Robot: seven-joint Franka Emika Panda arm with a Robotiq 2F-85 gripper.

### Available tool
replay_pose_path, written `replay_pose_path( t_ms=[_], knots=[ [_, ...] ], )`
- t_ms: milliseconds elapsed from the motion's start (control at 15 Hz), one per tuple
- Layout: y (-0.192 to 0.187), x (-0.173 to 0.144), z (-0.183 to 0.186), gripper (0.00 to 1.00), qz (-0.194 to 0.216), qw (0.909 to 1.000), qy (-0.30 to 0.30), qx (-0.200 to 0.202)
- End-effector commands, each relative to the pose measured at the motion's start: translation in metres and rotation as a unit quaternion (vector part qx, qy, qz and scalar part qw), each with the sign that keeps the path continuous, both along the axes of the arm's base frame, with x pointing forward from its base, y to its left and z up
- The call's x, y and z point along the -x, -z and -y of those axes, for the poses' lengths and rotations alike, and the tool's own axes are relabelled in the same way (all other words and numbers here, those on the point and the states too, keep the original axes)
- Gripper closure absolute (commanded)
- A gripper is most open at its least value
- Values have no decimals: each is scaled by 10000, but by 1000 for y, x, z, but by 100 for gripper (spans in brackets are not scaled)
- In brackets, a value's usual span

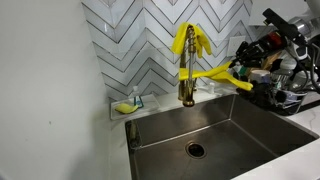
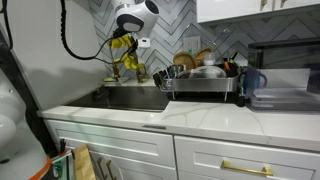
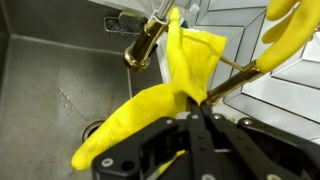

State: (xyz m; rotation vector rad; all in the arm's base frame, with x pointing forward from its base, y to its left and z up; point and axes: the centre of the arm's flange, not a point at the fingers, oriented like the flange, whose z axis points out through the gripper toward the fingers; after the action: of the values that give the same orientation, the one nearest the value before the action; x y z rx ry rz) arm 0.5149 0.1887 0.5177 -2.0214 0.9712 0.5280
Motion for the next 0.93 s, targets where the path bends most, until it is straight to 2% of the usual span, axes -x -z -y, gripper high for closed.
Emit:
replay_pose_path(
  t_ms=[0,200,533,867],
  knots=[
    [-25,26,4,100,51,9980,-218,585],
    [-45,34,11,100,159,9944,-164,1033],
    [-73,43,20,100,437,9882,43,1466],
    [-81,39,20,98,628,9891,29,1329]
  ],
)
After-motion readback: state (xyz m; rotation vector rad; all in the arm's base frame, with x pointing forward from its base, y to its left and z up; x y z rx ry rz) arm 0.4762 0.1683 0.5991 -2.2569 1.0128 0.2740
